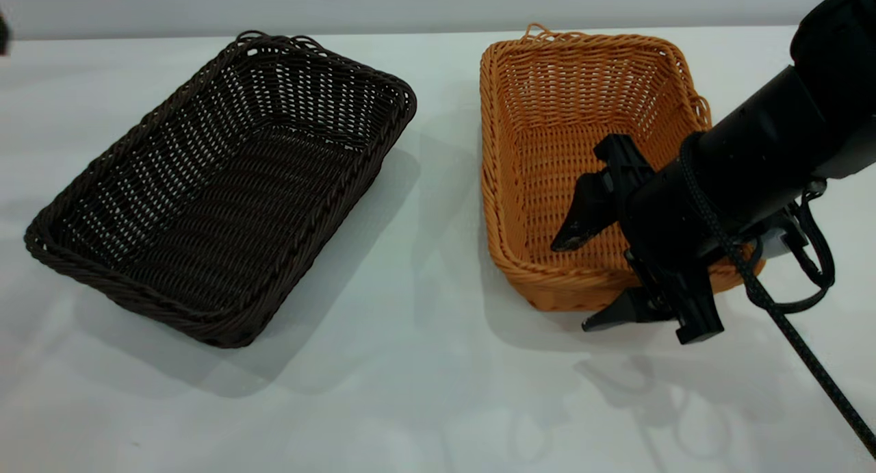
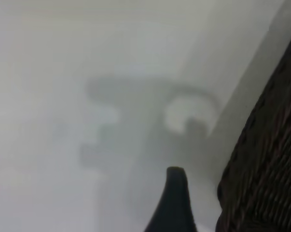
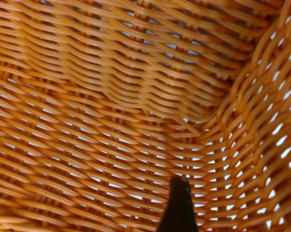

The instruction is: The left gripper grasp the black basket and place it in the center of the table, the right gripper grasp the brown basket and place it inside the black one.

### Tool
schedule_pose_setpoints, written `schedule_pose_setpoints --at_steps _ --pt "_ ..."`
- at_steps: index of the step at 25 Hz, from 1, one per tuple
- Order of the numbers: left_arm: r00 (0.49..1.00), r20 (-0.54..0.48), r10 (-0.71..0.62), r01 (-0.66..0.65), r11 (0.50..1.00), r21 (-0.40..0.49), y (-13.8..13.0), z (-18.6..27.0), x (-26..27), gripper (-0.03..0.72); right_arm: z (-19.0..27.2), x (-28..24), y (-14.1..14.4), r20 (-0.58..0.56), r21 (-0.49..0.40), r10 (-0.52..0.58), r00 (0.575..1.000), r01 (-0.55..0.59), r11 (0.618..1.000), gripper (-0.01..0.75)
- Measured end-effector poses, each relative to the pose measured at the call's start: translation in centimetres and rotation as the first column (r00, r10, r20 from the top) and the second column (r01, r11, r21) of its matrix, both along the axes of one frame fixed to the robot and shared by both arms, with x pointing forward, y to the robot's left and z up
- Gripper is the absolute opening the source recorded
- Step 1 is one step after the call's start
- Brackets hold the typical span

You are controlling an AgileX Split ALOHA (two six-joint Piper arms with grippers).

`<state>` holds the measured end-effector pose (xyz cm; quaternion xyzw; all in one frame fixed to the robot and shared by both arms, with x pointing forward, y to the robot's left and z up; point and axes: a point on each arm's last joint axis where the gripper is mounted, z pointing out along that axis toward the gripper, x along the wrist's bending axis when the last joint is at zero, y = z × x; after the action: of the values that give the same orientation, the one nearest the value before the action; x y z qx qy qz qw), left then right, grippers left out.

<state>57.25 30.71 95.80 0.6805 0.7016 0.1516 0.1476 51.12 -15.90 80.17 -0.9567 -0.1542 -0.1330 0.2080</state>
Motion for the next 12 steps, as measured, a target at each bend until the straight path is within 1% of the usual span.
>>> schedule_pose_setpoints --at_steps 4,7,9,12 --pt "0.992 -0.069 -0.101 0.102 0.995 0.011 -2.5 -2.4 2.6 0.580 0.0 0.0 0.0 0.000 0.000 0.000 1.000 0.000 1.000 0.526" --pt "0.977 -0.117 -0.180 0.183 0.983 0.019 -4.5 -4.9 4.7 0.580 0.0 0.0 0.0 0.002 -0.001 0.003 1.000 -0.003 1.000 0.526" --pt "0.970 -0.136 -0.204 0.208 0.978 0.021 -5.2 -6.1 5.9 0.580 0.0 0.0 0.0 0.005 -0.002 0.009 1.000 -0.009 1.000 0.526" --pt "0.963 -0.167 -0.211 0.217 0.976 0.019 -5.6 -8.6 7.4 0.580 0.0 0.0 0.0 0.007 -0.003 0.014 1.000 -0.014 1.000 0.526"
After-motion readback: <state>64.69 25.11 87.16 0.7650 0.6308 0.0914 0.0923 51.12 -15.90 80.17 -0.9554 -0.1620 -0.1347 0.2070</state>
